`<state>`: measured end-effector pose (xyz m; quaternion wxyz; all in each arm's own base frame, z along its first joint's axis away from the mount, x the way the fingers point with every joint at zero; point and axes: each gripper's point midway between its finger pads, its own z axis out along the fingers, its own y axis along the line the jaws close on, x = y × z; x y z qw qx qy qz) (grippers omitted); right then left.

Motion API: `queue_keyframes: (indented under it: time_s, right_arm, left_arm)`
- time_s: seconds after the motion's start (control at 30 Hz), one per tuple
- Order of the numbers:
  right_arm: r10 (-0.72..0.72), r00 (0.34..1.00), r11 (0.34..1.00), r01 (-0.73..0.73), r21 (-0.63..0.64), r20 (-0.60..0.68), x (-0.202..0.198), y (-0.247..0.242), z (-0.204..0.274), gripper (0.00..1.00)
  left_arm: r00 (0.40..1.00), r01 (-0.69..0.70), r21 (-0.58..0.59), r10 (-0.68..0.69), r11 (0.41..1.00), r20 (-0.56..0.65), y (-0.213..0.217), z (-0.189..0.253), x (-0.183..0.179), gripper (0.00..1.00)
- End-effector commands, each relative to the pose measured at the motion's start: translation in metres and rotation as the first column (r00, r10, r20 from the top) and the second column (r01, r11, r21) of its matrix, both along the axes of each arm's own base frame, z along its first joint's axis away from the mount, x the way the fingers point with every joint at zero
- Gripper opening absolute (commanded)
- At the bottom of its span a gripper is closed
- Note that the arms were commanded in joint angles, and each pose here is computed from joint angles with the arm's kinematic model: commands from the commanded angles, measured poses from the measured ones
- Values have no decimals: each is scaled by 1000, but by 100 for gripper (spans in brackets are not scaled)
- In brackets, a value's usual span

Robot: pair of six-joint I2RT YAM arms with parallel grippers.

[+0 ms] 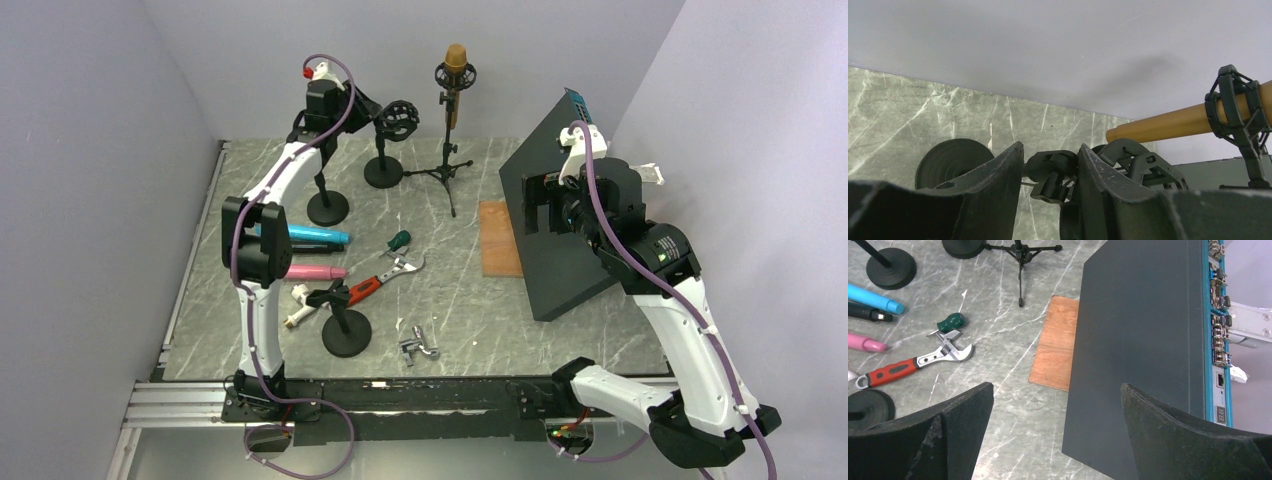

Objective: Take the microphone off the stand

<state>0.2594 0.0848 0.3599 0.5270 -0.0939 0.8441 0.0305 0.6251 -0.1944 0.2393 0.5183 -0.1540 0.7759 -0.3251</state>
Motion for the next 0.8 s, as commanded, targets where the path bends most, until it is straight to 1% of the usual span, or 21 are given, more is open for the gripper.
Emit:
queue_keyframes:
  time_s: [0.0, 0.23, 0.4, 0.5, 0.6, 0.67, 0.77]
  right_arm:
    - [4, 999, 1000, -4, 5, 50, -1, -2, 16, 100]
    - [3, 998, 1000, -4, 15, 59, -4, -3, 18, 100]
    - [9, 998, 1000, -11, 24, 58, -5, -1, 17, 100]
    - [13, 998, 999, -15, 29, 59, -5, 0, 18, 100]
    - [18, 998, 999, -20, 41, 66, -5, 1, 19, 100]
    - [21, 997, 998, -25, 56, 70, -5, 3, 19, 100]
    - [24, 997, 996, -30, 78, 78, -7, 5, 20, 100]
  left_arm:
    - [935, 27, 170, 35, 985, -354, 20, -136, -28, 48]
    - [916, 27, 182, 49, 983, -399, 26, -157, -44, 48]
    - [915, 51, 191, 31, 980, -403, 27, -156, -42, 50]
    - [925, 48, 169, 20, 984, -379, 24, -141, -36, 52]
    - [941, 40, 143, 11, 989, -337, 21, -113, -30, 60]
    - [950, 23, 126, 17, 992, -311, 20, -88, -24, 72]
    - [965, 8, 67, 10, 998, -264, 18, -48, -19, 84]
